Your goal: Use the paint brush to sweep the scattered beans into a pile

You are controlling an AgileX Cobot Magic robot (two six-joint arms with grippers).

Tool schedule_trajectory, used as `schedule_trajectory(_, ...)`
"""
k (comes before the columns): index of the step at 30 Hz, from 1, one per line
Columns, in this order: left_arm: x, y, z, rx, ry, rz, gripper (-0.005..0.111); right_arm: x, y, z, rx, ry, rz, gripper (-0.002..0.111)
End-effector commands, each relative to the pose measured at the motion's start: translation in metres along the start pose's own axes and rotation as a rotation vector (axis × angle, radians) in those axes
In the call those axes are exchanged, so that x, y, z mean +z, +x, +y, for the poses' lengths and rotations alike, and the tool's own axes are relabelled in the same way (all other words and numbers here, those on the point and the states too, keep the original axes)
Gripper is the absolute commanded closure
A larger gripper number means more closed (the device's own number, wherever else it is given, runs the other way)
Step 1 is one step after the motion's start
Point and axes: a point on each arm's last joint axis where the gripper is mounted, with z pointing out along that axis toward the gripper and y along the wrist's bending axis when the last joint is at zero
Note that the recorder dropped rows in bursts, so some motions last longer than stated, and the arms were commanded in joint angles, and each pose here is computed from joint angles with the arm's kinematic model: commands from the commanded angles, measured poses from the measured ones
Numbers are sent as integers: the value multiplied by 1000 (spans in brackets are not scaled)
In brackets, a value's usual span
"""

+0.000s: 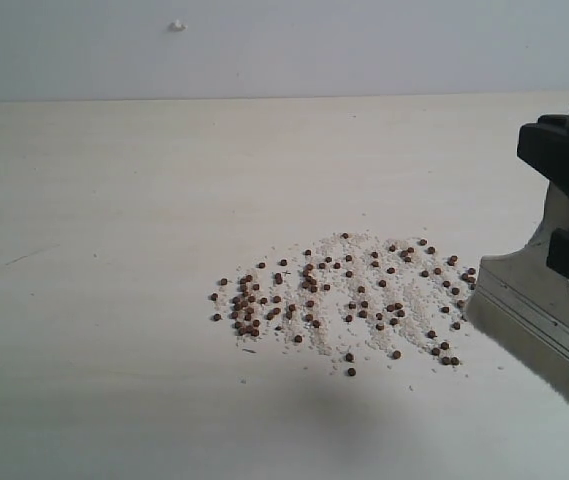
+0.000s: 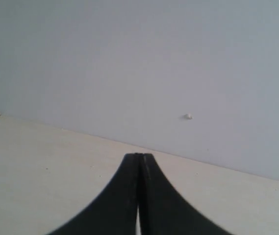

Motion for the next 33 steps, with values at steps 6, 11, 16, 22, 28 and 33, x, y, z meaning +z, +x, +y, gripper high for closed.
schedule_trajectory(6, -6, -2, 0, -5, -7, -45, 107, -1, -1, 2, -14, -23, -13, 108)
schedule_trajectory(11, -6, -2, 0, -5, -7, -45, 107, -1, -2, 7, -11, -72, -25, 108)
schedule_trajectory(16, -6, -2, 0, -3, -7, -45, 107, -1, -2, 7, -11, -72, -25, 108)
schedule_trajectory(22, -6, -2, 0, -3, -7, -45, 107, -1, -2, 6, 17, -73, -19, 108)
schedule_trajectory(28, -6, -2, 0, -3, -7, -45, 107, 0, -1, 5, 19, -54, -13, 108)
schedule_trajectory(33, -6, -2, 0, -3, -7, -45, 107, 0, -8, 4, 37, -53, -32, 108)
